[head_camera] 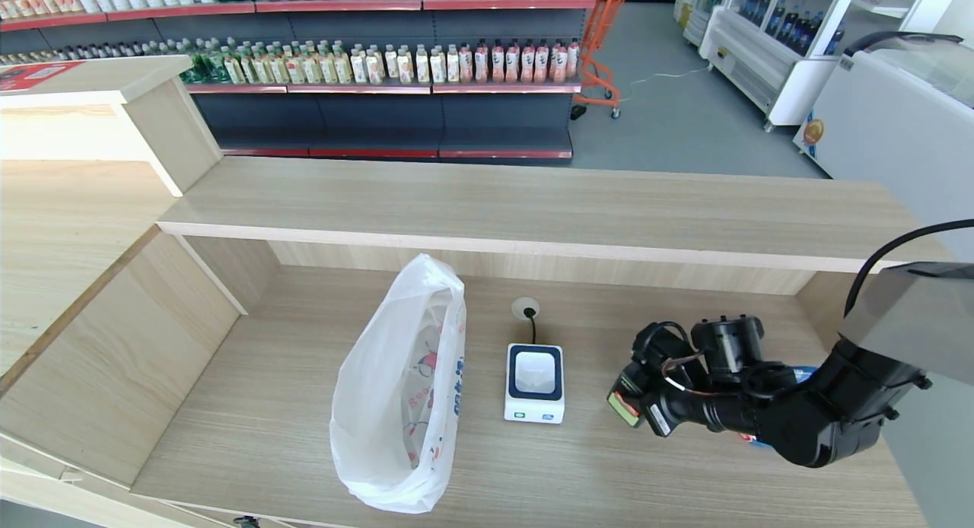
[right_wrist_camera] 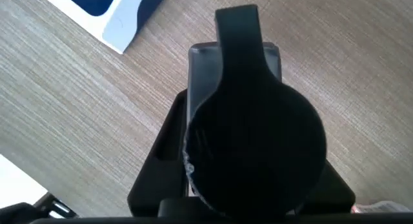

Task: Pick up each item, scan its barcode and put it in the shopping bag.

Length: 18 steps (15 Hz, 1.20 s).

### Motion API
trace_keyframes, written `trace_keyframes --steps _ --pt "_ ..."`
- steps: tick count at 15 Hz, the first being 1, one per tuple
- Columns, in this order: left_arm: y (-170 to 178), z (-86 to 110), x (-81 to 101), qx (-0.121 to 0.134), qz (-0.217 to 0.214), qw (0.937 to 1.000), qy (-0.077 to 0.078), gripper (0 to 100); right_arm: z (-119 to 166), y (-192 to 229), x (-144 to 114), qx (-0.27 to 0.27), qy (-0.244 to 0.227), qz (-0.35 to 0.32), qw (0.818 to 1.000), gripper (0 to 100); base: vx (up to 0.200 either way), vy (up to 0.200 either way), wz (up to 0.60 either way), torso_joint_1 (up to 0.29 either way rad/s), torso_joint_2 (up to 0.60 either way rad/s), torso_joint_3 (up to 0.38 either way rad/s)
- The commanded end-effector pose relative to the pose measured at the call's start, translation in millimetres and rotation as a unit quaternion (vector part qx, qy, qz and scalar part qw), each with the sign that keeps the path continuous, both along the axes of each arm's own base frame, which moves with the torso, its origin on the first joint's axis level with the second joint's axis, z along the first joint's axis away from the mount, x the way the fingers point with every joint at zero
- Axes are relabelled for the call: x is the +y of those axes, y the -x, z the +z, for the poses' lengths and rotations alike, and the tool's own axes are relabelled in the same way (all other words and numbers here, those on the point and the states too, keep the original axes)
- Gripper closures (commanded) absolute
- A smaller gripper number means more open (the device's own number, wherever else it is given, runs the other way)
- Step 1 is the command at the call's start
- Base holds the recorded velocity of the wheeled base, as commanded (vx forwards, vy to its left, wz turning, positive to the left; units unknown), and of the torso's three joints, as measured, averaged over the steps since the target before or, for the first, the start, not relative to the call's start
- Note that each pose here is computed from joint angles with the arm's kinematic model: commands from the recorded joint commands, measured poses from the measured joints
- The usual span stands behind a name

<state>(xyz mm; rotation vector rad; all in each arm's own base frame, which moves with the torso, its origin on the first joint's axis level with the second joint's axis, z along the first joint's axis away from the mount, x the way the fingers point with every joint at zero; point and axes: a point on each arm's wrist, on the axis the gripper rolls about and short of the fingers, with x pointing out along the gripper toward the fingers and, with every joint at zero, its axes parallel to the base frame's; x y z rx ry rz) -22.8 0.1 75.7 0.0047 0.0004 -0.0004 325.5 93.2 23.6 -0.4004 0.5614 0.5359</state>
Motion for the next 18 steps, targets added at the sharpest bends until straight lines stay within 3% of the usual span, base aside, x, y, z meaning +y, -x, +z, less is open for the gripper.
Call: trace_keyframes --steps 1,3,4,6,8,9,10,11,12,13,14,16,17,18 --pt "-0.1 -0.2 0.0 0.001 0.0 1.0 0.0 0 53.0 29.9 -6.3 -0.037 -0.07 -0.037 0.996 100 0.0 0.0 0.0 0.0 0.0 0.0" --pt "-0.1 -0.2 0.0 0.001 0.0 1.0 0.0 0 84.0 74.8 -37.0 -0.071 -0.078 -0.071 0.992 100 0.0 0.0 0.0 0.0 0.0 0.0" --pt "-0.1 -0.2 0.0 0.001 0.0 1.0 0.0 0 90.0 101.5 -48.1 -0.095 -0.045 -0.061 0.993 100 0.0 0.0 0.0 0.0 0.0 0.0" --pt "0.0 0.2 0.0 0.0 -0.001 1.0 0.0 0 101.4 140.0 -68.2 -0.153 0.07 -0.02 0.986 100 0.0 0.0 0.0 0.0 0.0 0.0" --pt "0.0 0.2 0.0 0.0 0.0 1.0 0.0 0 111.8 152.1 -73.9 -0.214 0.187 0.055 0.957 100 0.0 0.0 0.0 0.0 0.0 0.0" --pt "0.0 0.2 0.0 0.0 0.0 1.0 0.0 0 113.8 152.9 -71.8 -0.245 0.205 0.117 0.94 100 0.0 0.0 0.0 0.0 0.0 0.0" --pt "-0.1 -0.2 0.0 0.001 -0.001 1.0 0.0 0 114.0 153.1 -69.1 -0.284 0.221 0.202 0.911 100 0.0 0.0 0.0 0.0 0.0 0.0" --pt "0.0 0.2 0.0 0.0 -0.001 1.0 0.0 0 112.1 152.4 -66.8 -0.336 0.273 0.292 0.853 100 0.0 0.0 0.0 0.0 0.0 0.0" --pt "0.0 0.2 0.0 0.0 0.0 1.0 0.0 0 109.8 151.6 -61.0 -0.395 0.317 0.377 0.775 100 0.0 0.0 0.0 0.0 0.0 0.0" --pt "-0.1 -0.2 0.0 0.001 0.0 1.0 0.0 0 108.9 150.9 -53.0 -0.442 0.339 0.431 0.71 100 0.0 0.0 0.0 0.0 0.0 0.0" --pt "-0.1 -0.2 0.0 0.001 0.0 1.0 0.0 0 99.4 149.9 -35.1 -0.504 0.337 0.517 0.605 100 0.0 0.0 0.0 0.0 0.0 0.0" --pt "-0.1 -0.2 0.0 0.001 0.0 1.0 0.0 0 79.9 155.1 -10.8 -0.518 0.31 0.6 0.524 100 0.0 0.0 0.0 0.0 0.0 0.0" --pt "0.0 0.2 0.0 0.0 0.0 1.0 0.0 0 77.1 156.9 -4.6 -0.528 0.306 0.614 0.501 100 0.0 0.0 0.0 0.0 0.0 0.0" --pt "-0.1 -0.2 0.0 0.001 0.0 1.0 0.0 0 76.4 159.5 2.2 -0.55 0.301 0.626 0.464 100 0.0 0.0 0.0 0.0 0.0 0.0"
